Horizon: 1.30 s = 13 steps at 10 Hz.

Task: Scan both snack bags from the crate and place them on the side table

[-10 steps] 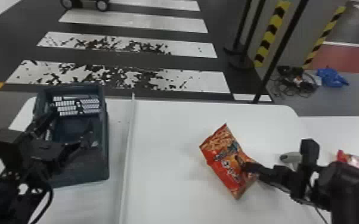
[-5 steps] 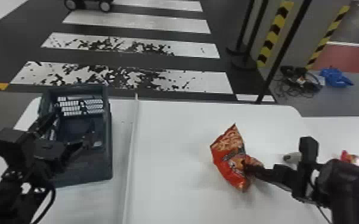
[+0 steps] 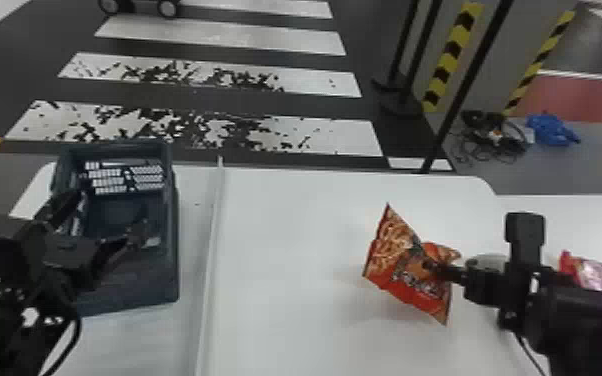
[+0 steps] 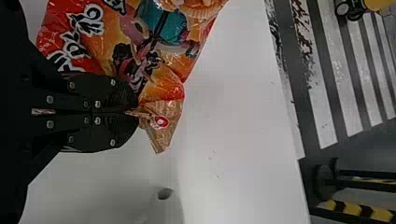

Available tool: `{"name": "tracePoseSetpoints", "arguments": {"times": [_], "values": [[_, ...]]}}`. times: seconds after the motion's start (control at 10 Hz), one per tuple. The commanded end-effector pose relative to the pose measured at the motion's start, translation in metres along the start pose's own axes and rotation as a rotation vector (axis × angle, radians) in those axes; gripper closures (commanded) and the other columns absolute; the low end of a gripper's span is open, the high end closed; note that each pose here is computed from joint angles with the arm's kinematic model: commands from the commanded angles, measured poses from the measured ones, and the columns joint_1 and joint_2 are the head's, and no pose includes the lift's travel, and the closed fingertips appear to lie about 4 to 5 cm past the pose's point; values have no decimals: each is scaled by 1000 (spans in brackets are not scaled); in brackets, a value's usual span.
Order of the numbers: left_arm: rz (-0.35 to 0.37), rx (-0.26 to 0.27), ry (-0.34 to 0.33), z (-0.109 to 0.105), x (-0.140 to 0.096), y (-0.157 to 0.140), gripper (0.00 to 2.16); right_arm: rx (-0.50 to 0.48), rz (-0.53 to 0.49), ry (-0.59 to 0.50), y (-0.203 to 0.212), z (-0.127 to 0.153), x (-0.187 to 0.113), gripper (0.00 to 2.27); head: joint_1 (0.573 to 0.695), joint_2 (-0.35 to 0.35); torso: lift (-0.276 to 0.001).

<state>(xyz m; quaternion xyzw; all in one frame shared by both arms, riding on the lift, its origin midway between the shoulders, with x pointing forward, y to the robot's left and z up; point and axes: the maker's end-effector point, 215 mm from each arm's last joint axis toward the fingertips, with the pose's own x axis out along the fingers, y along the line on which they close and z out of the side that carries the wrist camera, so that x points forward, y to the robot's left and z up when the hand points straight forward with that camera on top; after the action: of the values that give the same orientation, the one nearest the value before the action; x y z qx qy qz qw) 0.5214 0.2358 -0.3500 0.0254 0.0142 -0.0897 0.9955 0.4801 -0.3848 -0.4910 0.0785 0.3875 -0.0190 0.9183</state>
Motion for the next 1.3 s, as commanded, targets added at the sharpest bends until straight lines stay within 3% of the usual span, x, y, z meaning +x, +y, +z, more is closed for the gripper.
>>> {"name": "tracePoseSetpoints", "arguments": {"times": [0.0,0.1,0.2,0.4,0.5,0.7,0.9,1.0,1.2], "values": [[0,0,2,-1,0,0,83,-163,-76,-105,7,33,-13,2243,695,-160,-98],[0,-2,1,-1,0,0,83,-237,-114,-168,14,51,-20,2243,695,-165,-98],[3,0,3,-2,0,1,83,-393,-200,-272,24,75,-30,2243,695,-160,-98],[5,3,4,-2,-1,3,83,-814,-431,-511,66,115,-63,2243,695,-156,-98],[4,1,2,-1,0,2,83,-983,-526,-588,85,117,-69,2243,695,-141,-98],[4,-3,0,-1,0,3,83,-1295,-720,-654,105,88,-56,2243,695,-104,-98],[4,-5,0,-1,1,4,83,-1670,-1015,-622,88,46,-33,2246,695,-71,-98],[5,-6,-1,-1,1,3,83,-1757,-1026,-570,80,23,-19,2246,695,-70,-98],[8,-6,2,-3,0,5,83,-1782,-926,-550,88,-16,-16,2243,695,-76,-98]]}}
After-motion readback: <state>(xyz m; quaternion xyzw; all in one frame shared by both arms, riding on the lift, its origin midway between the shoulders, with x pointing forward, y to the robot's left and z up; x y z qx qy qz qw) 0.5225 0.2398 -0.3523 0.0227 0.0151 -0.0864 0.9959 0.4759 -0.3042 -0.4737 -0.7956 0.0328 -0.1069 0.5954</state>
